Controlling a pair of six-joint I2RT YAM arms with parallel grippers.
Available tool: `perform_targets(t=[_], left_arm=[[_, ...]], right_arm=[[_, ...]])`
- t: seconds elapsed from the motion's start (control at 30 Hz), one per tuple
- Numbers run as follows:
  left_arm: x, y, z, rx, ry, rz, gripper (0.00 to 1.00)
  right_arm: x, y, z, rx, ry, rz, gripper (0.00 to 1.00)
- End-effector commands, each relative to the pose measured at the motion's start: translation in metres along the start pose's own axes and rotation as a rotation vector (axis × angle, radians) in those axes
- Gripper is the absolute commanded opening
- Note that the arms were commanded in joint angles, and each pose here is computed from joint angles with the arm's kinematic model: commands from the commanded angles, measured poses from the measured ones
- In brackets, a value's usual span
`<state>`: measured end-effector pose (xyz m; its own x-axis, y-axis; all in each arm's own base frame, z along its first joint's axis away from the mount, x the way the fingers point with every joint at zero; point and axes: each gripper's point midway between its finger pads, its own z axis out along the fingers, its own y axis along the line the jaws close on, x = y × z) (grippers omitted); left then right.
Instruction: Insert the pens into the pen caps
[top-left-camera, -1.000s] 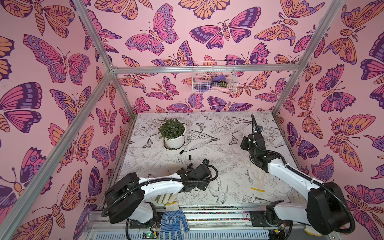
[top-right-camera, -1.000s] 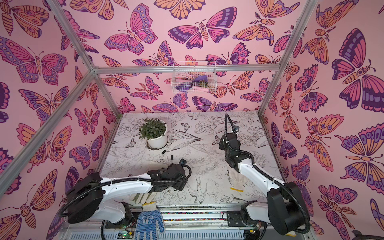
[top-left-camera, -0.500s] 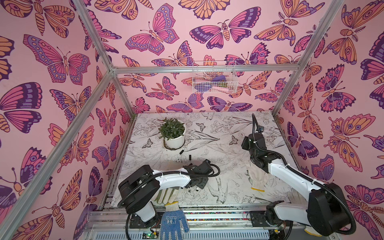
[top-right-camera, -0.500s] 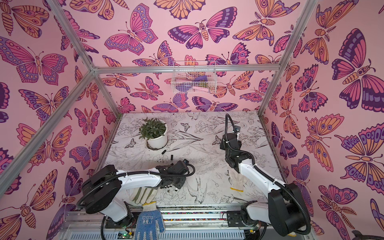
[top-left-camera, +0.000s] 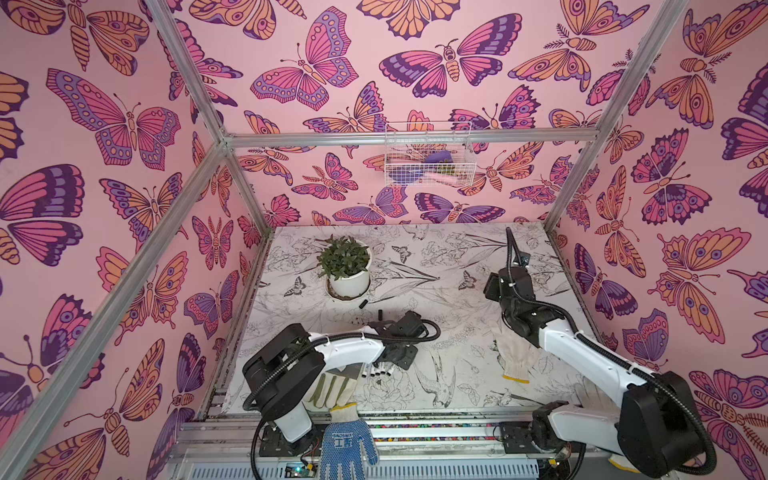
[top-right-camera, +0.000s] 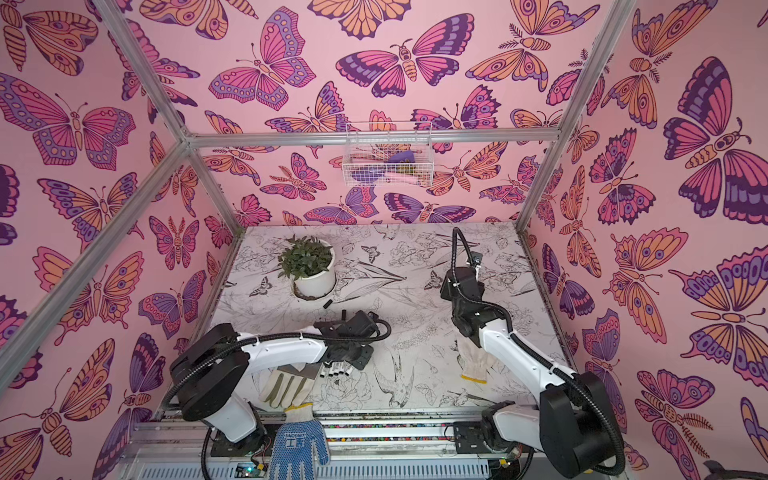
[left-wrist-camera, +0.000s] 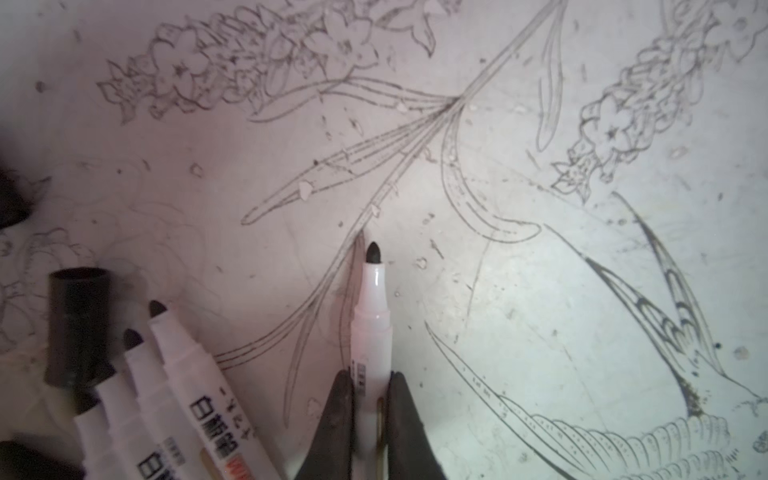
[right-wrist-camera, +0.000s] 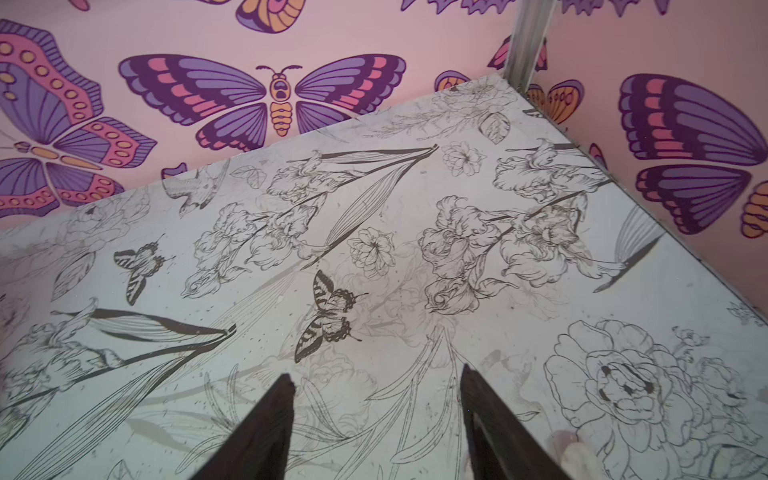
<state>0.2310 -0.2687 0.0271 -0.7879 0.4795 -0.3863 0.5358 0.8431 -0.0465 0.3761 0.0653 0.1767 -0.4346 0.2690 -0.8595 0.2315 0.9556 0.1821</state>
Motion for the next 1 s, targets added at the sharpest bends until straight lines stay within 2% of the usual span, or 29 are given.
perform_targets(t=[0.0,0.13,0.27,0.33,0.47,0.67,0.97], left_arm=[[-0.056,-0.004,-0.039,0.097,-0.177,-0.028,0.0],[-0.099,0.004,-0.068,0.232,-0.363,-0.128,0.0],[-0.125,0.012,-0.095,0.34,-0.573,-0.194,0.0],[-0.131,0.008,-0.103,0.371,-0.622,-0.181,0.0],[-0.135,0.003,-0.107,0.404,-0.643,-0.165,0.0],[-0.142,0.0,-0.117,0.411,-0.69,-0.159,0.0],[-0.153,-0.01,-0.125,0.433,-0.729,-0.128,0.0]], right_arm=[[0.006,0.039,-0.004,-0.197,0.077,-0.036,0.66],[0.026,0.088,-0.019,-0.498,0.181,-0.054,0.68],[0.034,0.134,-0.043,-0.798,0.262,-0.055,0.68],[0.033,0.152,-0.056,-0.918,0.306,-0.04,0.67],[0.031,0.179,-0.077,-1.09,0.38,-0.011,0.65],[0.045,0.204,-0.103,-1.199,0.438,-0.085,0.65],[0.043,0.208,-0.097,-1.171,0.428,-0.087,0.59]])
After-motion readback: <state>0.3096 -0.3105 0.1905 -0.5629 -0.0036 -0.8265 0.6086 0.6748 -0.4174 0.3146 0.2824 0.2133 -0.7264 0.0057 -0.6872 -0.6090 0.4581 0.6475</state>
